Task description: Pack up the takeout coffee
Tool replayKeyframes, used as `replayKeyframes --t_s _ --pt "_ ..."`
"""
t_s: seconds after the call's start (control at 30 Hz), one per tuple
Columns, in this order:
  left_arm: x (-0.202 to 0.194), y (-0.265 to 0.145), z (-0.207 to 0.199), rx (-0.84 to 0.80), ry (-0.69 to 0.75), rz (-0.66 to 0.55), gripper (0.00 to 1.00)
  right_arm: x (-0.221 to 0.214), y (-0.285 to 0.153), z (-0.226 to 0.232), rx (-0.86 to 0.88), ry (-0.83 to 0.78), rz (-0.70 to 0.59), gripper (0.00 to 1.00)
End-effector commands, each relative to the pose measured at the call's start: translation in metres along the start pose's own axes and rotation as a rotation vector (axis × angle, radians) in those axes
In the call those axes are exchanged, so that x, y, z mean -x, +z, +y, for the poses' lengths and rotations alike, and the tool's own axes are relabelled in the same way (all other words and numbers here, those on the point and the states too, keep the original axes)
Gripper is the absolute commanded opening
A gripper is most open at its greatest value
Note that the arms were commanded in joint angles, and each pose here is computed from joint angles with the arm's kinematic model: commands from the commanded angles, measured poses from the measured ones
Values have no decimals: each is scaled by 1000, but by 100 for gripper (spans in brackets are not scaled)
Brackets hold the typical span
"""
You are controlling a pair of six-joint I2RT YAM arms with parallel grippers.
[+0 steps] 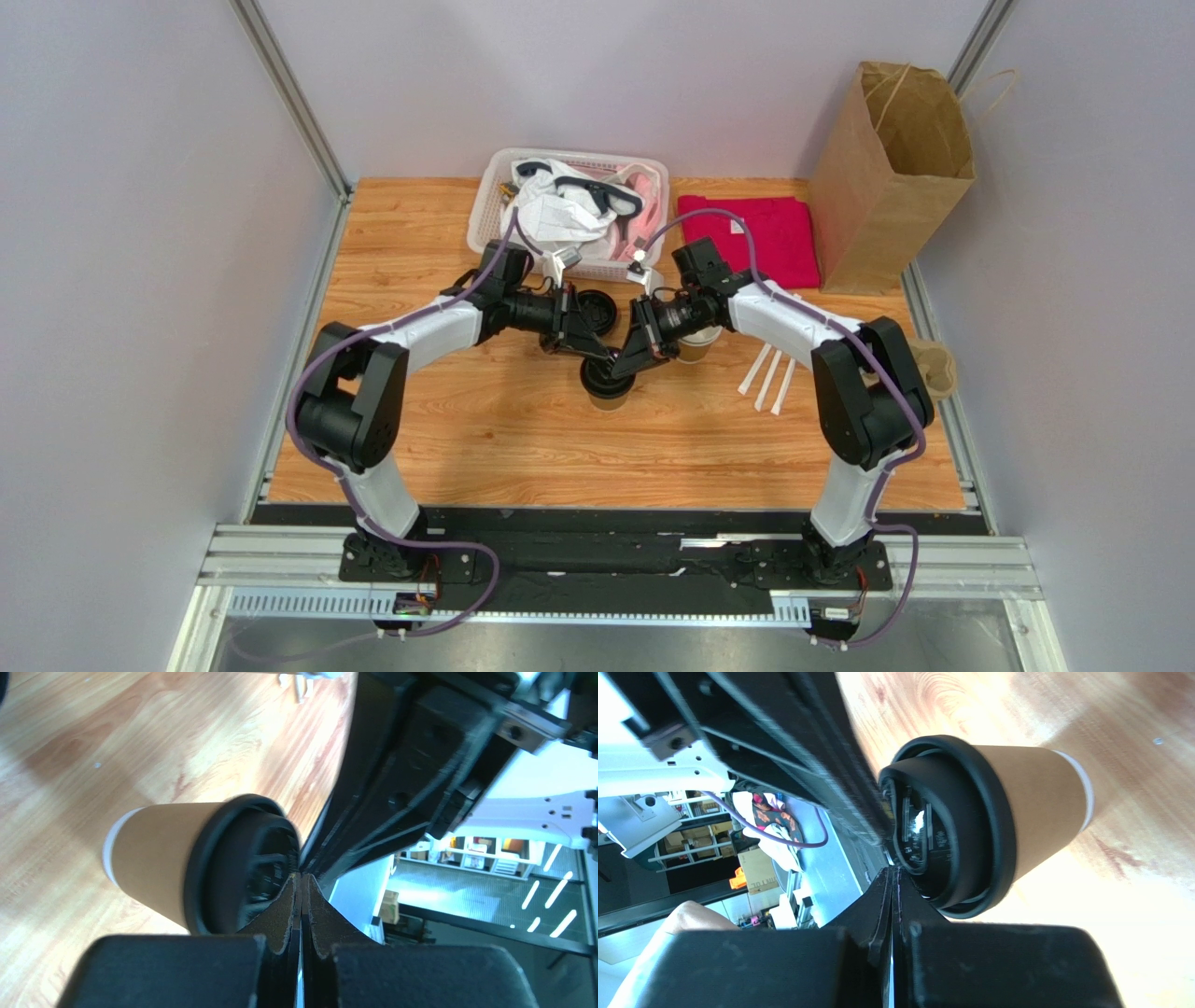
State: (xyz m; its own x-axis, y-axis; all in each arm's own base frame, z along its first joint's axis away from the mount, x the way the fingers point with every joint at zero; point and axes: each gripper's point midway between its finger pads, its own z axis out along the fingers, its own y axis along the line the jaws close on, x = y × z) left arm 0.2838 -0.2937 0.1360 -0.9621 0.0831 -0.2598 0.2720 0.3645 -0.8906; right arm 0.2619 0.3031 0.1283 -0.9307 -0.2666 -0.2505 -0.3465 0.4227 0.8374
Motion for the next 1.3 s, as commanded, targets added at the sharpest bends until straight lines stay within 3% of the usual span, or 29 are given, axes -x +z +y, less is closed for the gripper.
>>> replayKeyframes --t_s 0.0,0.33,0.73,1.03,1.27 --pt "1 -16 -29 -35 87 -45 0 16 -17 39 39 -72 -61 0" --pt "-34 -2 -18 19 82 4 0 29 -9 23 9 -29 -83 0" --pt "-41 7 42 174 -10 61 0 10 15 -33 -65 55 -14 0" --pt "-44 3 72 243 -44 97 0 -2 20 -49 -81 86 15 0" --pt "-29 0 56 203 8 83 0 -1 15 -28 -13 74 18 0"
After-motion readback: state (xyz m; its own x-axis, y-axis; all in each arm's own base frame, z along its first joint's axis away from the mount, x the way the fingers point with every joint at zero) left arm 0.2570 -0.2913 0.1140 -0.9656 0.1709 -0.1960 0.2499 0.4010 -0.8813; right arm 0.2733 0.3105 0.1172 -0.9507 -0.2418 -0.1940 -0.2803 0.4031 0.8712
